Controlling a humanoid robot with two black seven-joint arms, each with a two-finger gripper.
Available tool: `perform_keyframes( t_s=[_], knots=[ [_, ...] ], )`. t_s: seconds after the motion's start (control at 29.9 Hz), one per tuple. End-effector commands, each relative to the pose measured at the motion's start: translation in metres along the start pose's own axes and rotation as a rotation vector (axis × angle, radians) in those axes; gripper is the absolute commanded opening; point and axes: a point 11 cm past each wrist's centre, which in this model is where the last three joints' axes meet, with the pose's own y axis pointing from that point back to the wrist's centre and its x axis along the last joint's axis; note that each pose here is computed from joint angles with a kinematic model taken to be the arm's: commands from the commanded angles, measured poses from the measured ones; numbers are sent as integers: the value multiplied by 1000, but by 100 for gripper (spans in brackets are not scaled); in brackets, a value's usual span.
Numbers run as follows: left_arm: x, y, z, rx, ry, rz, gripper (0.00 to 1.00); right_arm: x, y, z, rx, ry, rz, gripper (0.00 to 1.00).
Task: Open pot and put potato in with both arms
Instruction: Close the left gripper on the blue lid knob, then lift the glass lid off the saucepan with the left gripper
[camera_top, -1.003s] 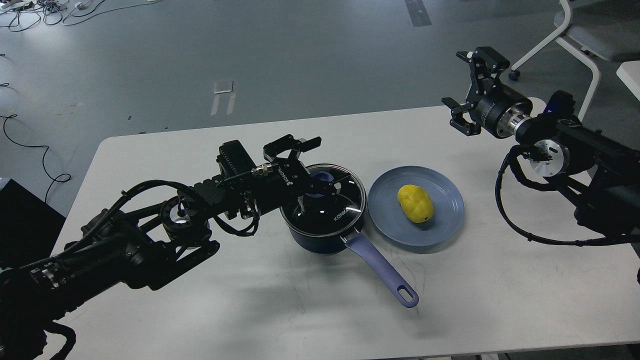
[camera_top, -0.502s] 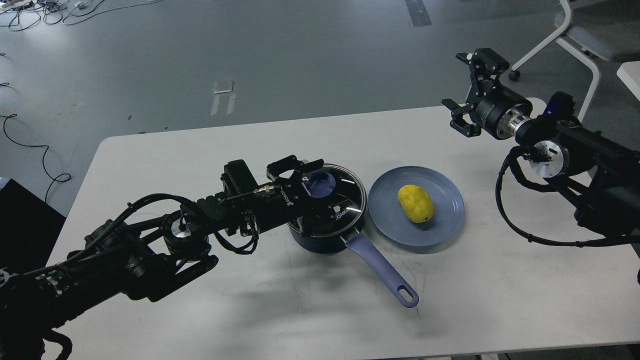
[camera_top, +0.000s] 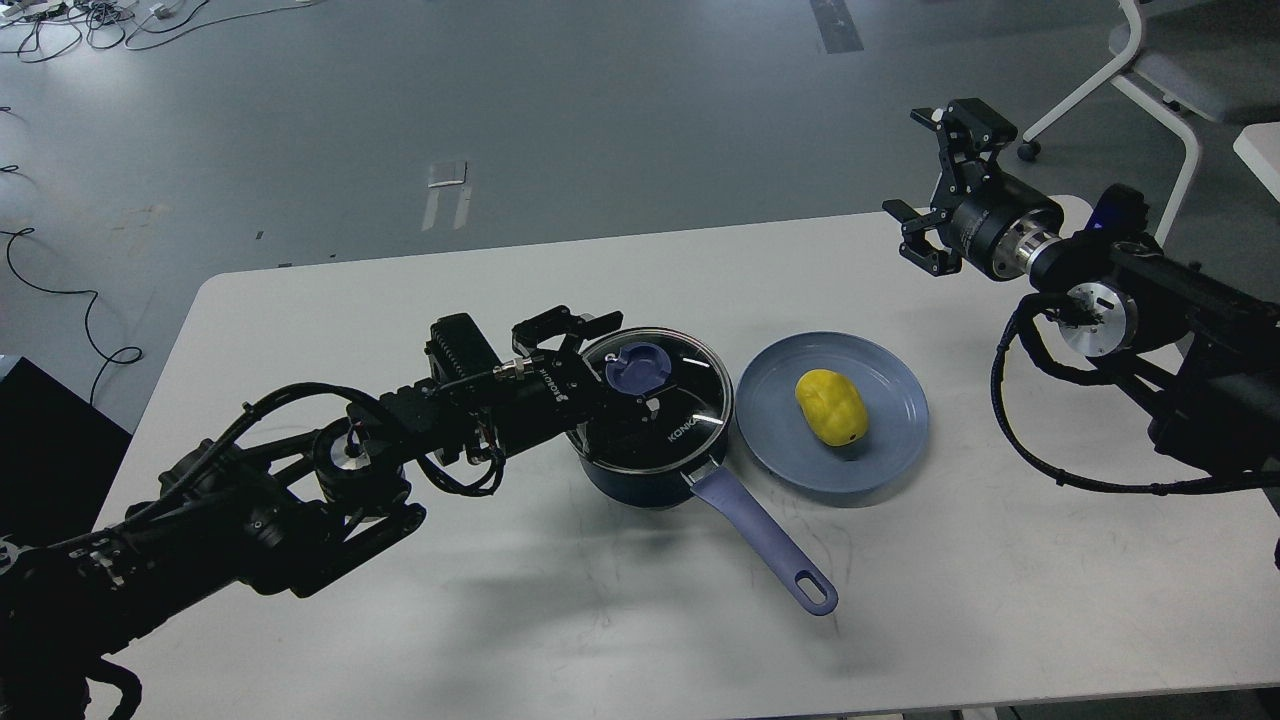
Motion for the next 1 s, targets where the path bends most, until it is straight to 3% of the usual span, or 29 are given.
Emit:
perform_keyframes(
  t_s=[0.0, 0.23, 0.43, 0.84, 0.97],
  knots=[
    [-2, 1, 2, -12, -2, -9, 99, 1, 0, 1, -1, 1, 0, 100],
    [-5, 2, 2, -5, 21, -9, 97, 6, 2, 4, -10, 8, 23, 100],
    [-8, 3, -1, 5, 21, -17, 76, 8, 2, 5, -12, 10, 30, 100],
    [-9, 4, -1, 3, 17, -19, 74, 8, 2, 5, -14, 10, 29, 100],
    [-8, 4, 1, -18, 17, -15, 49, 12, 3, 6, -17, 13, 42, 100]
  ],
)
